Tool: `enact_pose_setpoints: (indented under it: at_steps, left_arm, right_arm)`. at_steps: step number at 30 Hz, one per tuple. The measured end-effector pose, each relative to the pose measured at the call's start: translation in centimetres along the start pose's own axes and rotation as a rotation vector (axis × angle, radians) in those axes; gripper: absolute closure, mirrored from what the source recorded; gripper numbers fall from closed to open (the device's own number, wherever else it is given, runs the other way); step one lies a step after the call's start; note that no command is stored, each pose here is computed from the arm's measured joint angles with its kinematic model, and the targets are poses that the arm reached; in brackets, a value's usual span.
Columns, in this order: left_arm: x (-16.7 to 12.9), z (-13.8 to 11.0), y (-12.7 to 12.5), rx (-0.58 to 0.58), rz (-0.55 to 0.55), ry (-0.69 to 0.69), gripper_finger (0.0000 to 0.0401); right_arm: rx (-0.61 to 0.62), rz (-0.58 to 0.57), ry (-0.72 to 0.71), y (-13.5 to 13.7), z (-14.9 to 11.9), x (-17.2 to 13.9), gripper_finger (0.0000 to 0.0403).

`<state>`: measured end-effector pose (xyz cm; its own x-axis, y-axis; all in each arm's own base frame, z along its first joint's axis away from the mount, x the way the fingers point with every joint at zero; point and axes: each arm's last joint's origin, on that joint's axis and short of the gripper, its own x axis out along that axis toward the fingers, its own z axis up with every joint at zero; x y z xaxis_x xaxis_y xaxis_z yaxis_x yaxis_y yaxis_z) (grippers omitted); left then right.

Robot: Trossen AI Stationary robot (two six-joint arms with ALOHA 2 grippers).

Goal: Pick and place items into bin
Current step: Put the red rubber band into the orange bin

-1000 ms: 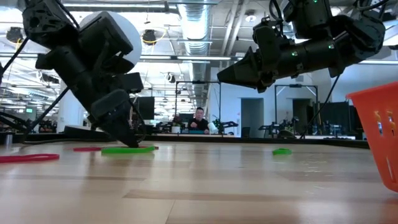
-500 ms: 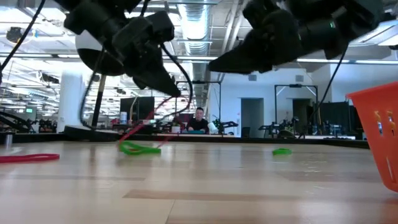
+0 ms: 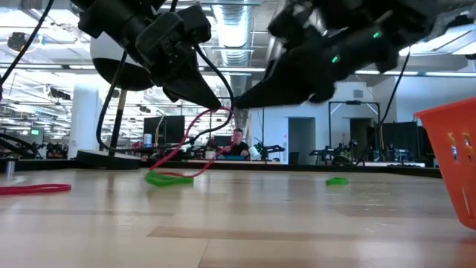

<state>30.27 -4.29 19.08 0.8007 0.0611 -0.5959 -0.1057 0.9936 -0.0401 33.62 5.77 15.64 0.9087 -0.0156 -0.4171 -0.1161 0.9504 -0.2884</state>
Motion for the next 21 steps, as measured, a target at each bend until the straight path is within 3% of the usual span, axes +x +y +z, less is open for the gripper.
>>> enact_pose_setpoints:
  at_steps: [4,11,15,21]
  left_arm:
    - [0.0,-0.1,0.0,0.002,0.002,0.010,0.0401]
    - [0.0,-0.2,0.1,0.013,0.005,0.024,0.0401]
    - [0.0,-0.2,0.0,0.013,0.004,0.019,0.0401]
    - [0.0,-0.2,0.1,-0.002,0.006,0.023,0.0401]
  right_arm:
    - [-0.082,-0.054,0.047,0.0,-0.4,1.9,0.0201]
    - [-0.101,-0.039,0.092,0.2,-0.3,3.3,0.0208]
    - [-0.114,-0.032,0.098,0.2,-0.3,3.3,0.0258]
    - [-0.116,-0.042,0.092,0.1,-0.1,3.1,0.0385]
